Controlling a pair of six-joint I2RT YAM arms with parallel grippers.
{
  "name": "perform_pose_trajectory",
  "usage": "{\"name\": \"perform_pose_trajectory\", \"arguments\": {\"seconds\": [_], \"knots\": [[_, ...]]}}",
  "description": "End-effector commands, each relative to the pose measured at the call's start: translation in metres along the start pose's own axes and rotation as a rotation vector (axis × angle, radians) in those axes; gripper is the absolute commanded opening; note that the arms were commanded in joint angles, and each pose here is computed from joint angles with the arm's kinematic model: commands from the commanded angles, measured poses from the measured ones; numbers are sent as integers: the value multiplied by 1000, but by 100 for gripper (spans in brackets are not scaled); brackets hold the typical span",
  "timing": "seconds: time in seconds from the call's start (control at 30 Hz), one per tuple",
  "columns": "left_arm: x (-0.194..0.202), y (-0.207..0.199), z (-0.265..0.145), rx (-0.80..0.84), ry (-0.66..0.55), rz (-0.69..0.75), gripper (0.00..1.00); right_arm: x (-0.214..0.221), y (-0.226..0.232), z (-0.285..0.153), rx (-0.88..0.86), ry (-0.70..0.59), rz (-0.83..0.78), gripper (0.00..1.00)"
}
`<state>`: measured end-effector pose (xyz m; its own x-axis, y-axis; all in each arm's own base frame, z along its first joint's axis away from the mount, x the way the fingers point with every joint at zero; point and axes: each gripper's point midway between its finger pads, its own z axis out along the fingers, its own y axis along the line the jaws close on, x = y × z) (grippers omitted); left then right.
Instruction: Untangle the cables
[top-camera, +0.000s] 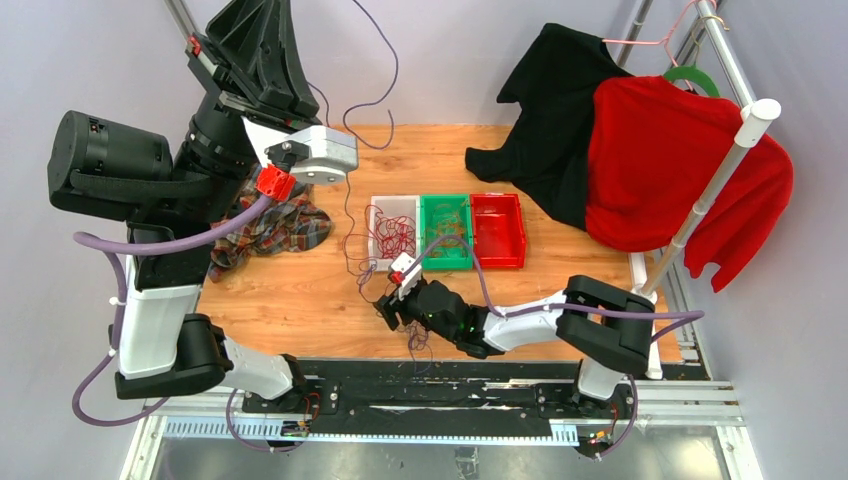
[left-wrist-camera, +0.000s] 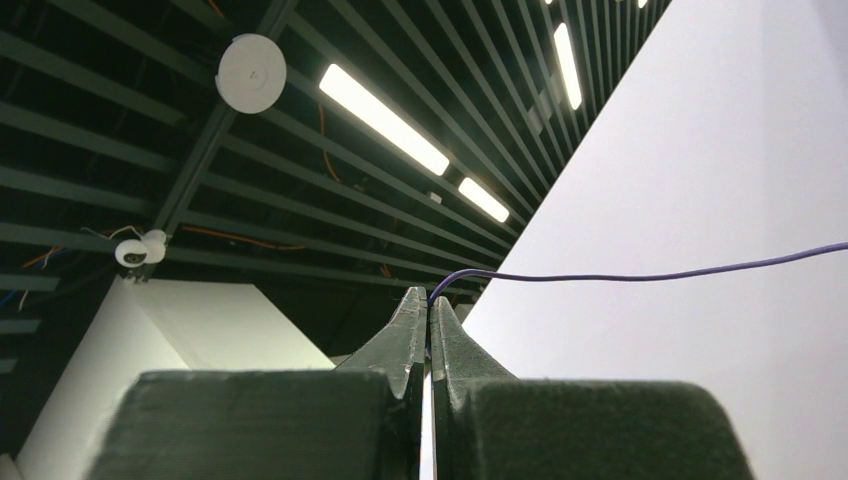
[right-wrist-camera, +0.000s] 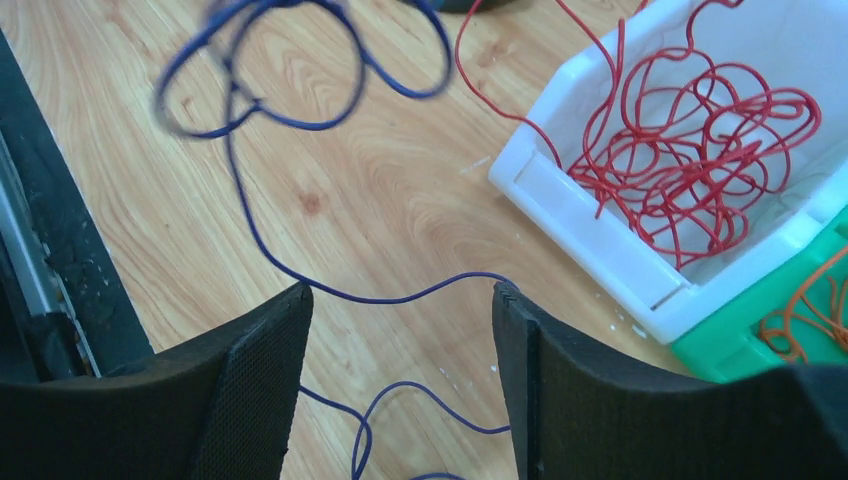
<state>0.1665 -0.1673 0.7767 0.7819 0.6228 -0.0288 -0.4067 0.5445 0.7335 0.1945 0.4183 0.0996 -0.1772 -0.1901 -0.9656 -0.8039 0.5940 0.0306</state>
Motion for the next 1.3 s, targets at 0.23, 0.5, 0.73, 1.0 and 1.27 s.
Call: {"name": "perform_pose_trajectory", "arguments": {"seconds": [0.23,0.5,0.73,1.0,1.27], "knots": [[4,27,-8,-61,10,-2,1,-31,44,29,-152,-157,3,64],[6,32,-10,-60,17,8,1,-30,32,48,-29,-147,-34,52],[8,34,-14,-60,25,29,1,-14,9,23,33,-109,-2,1],[15,84,-29,-168,49,137,1,32,-69,-56,276,-21,214,1],[26,149,-70,-281,101,295,1,90,-165,-155,767,178,425,1]]}}
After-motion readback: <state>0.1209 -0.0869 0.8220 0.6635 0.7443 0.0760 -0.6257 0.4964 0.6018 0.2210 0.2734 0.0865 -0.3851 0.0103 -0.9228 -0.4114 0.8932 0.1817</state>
